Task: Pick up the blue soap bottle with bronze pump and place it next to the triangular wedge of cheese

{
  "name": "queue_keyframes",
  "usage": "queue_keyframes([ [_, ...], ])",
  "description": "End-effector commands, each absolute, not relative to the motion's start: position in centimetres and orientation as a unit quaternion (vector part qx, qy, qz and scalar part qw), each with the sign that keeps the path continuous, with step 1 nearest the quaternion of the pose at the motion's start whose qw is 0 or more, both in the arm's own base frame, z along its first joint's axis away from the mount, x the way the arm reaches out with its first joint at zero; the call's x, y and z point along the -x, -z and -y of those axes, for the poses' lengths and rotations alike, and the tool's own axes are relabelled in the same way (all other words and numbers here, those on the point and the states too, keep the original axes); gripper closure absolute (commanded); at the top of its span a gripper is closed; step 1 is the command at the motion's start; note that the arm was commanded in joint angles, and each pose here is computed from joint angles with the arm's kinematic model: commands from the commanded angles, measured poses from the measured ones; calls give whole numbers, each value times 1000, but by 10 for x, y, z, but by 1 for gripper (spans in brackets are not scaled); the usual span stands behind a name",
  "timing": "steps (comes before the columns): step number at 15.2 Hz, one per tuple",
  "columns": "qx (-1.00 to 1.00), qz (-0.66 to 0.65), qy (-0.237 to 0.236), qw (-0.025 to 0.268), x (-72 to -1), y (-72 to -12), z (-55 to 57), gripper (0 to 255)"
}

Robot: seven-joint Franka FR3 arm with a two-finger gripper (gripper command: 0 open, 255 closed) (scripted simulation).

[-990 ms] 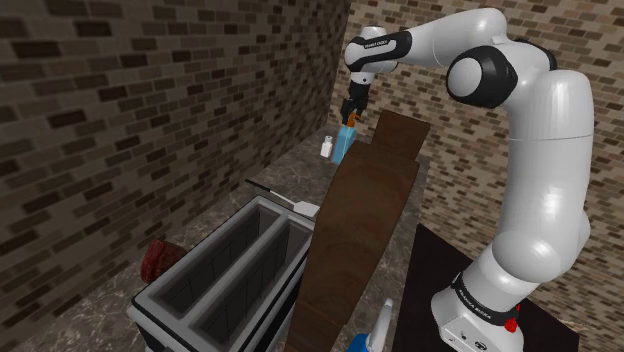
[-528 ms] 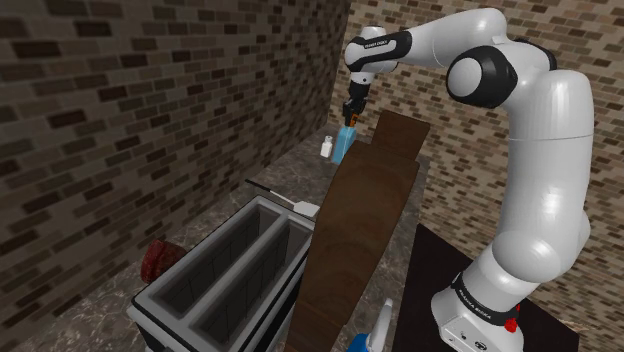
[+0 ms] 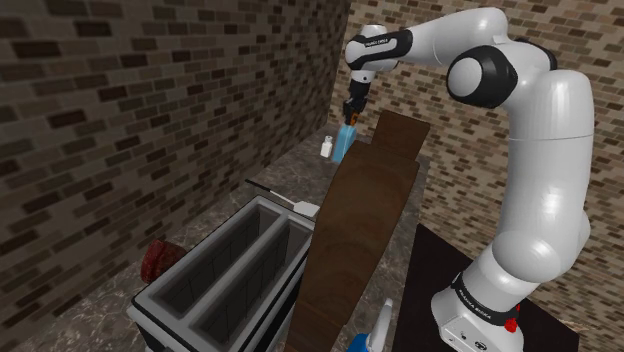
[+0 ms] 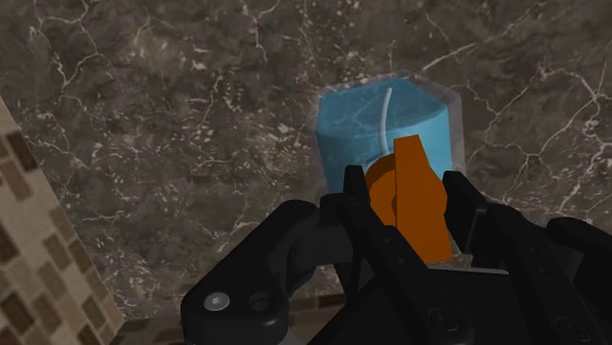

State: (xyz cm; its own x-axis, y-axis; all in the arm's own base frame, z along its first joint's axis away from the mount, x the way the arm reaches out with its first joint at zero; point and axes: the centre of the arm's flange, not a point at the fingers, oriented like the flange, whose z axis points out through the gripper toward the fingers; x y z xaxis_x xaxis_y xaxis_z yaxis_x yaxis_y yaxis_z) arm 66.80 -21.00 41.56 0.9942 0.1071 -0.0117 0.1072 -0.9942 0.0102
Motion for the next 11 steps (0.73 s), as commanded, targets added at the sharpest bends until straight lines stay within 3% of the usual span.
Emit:
queue_keyframes([
  [1, -999, -54, 5, 5, -668, -426, 209, 255],
  [11, -999, -54, 5, 5, -668, -479, 209, 255],
])
